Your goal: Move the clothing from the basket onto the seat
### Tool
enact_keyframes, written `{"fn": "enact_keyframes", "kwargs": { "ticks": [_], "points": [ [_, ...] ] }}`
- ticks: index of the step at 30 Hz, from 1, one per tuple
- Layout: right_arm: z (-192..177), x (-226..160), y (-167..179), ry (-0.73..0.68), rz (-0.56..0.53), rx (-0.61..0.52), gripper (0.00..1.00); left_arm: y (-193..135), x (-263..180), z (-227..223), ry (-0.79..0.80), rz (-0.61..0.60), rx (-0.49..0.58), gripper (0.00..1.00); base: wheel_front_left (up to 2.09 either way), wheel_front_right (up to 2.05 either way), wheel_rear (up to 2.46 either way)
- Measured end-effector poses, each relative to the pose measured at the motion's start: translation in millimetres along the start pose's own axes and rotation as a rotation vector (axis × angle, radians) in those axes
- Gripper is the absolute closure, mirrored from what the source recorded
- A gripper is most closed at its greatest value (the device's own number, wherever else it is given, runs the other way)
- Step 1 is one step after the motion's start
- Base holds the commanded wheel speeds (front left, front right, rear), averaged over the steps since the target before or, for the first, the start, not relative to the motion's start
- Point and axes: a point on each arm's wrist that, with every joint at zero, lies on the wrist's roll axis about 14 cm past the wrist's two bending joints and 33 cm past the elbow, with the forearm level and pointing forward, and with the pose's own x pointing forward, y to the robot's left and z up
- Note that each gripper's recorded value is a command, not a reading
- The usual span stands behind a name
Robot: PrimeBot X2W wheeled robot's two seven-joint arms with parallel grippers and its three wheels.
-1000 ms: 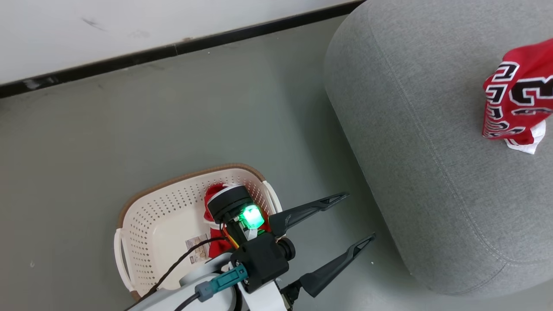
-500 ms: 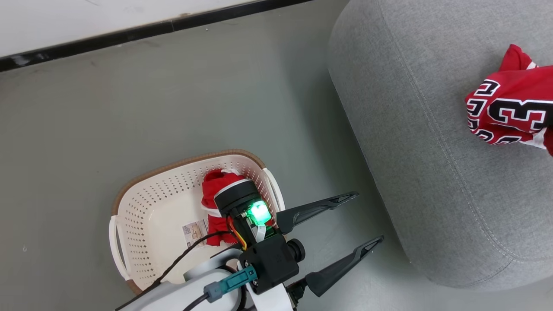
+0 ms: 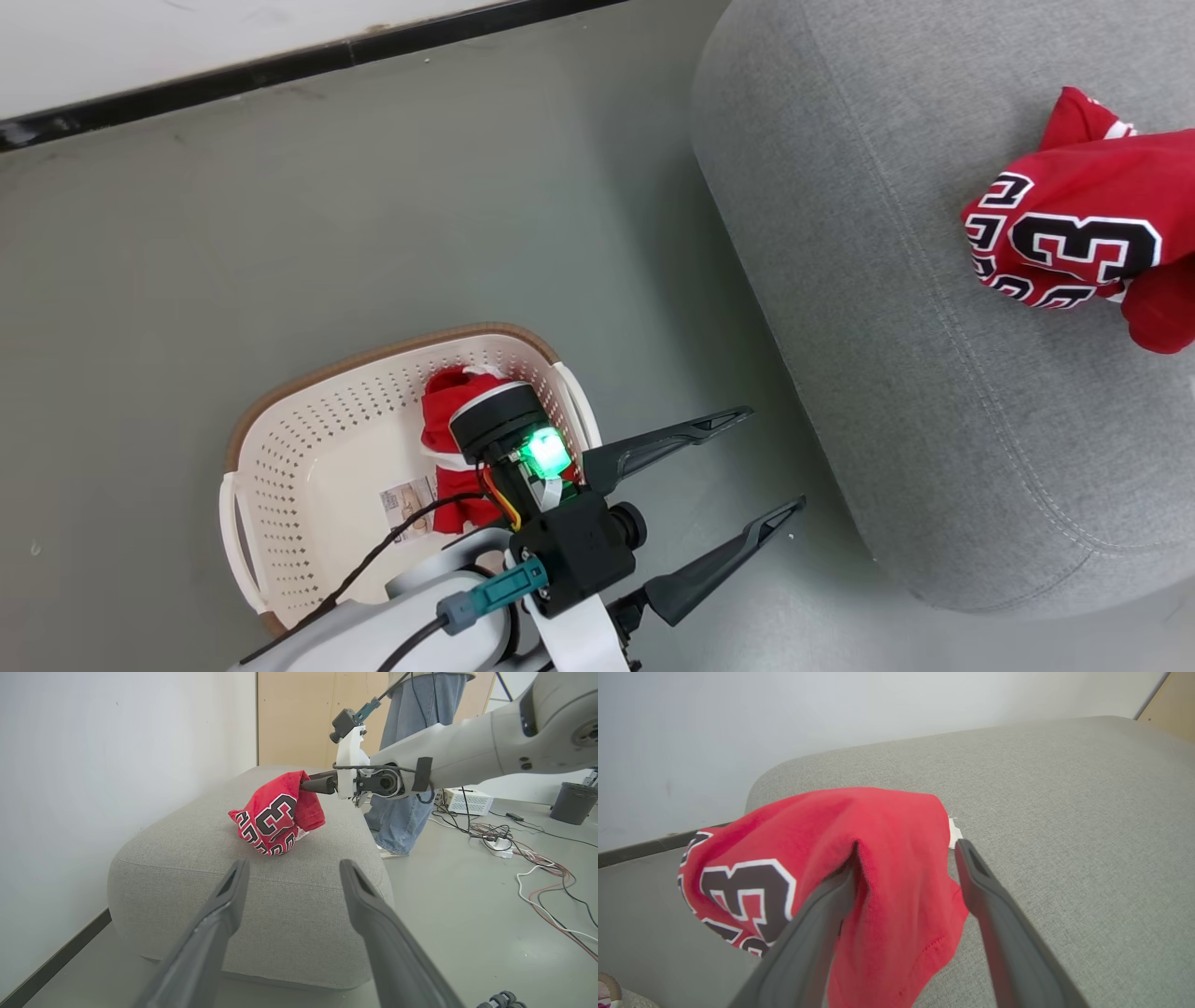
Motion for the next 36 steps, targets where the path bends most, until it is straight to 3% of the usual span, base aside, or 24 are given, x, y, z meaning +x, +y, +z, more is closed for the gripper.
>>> {"fn": "enact_keyframes", "kwargs": {
  "ticks": [22,30,36],
  "points": [
    [30,-28,1,-0.113,0.074,-0.071,0.0,5,2,6,0.012,0.031,0.003,0.0,0.0,0.0,0.0],
    [53,-40,19,-0.199,0.155,-0.125,0.0,12,-1,17,-0.002,0.084,0.012,0.0,0.0,0.0,0.0],
    [69,-46,54,-0.264,0.252,-0.128,0.0,26,-9,29,-0.019,0.168,0.031,0.0,0.0,0.0,0.0]
  ]
}}
